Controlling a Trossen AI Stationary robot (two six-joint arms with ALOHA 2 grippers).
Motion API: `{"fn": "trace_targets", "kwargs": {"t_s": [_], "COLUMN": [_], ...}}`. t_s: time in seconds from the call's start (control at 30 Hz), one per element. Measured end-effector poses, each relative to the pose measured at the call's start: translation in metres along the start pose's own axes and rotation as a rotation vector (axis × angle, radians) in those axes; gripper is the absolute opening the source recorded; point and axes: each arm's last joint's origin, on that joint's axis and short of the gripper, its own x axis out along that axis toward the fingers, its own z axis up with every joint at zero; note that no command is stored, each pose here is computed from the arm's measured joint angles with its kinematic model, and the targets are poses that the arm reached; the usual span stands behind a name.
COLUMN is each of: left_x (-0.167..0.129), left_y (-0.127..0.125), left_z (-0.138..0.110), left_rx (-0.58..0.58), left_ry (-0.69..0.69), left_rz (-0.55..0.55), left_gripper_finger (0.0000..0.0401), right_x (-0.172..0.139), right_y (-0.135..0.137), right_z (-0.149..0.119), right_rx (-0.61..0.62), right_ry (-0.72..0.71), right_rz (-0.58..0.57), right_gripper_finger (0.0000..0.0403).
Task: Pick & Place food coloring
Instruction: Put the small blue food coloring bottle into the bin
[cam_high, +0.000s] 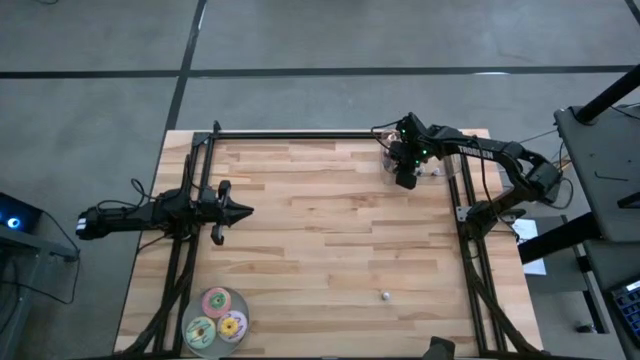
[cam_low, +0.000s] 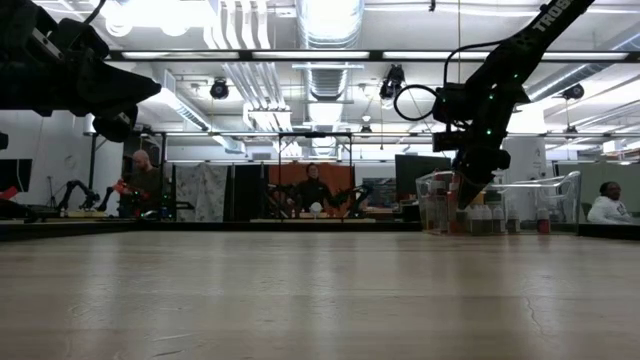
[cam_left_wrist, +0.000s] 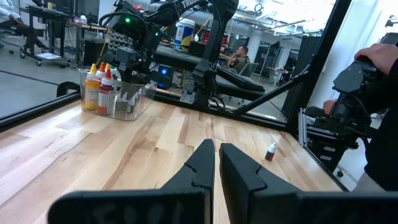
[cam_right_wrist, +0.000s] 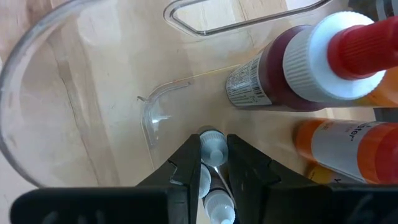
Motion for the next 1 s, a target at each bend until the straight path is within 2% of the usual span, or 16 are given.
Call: {"fn": "trace_targets", "kwargs": {"t_s": [0.43,1.0], "left_x": [0.0,0.0], "left_y": [0.0,0.0], "left_z": [0.0,-0.0001], "left_rx": [0.0,0.0], "left_ry": [0.0,0.0], "left_rz": [0.0,0.0], "left_gripper_finger": [0.0,0.0], "right_x": [0.0,0.0006], "right_y": [0.0,0.0004], "right_z": [0.0,-0.0008], "right_rx": [0.0,0.0], "right_ry": [0.0,0.002], "right_rz": [0.0,0.003], "right_gripper_finger": [0.0062,0.0105]}}
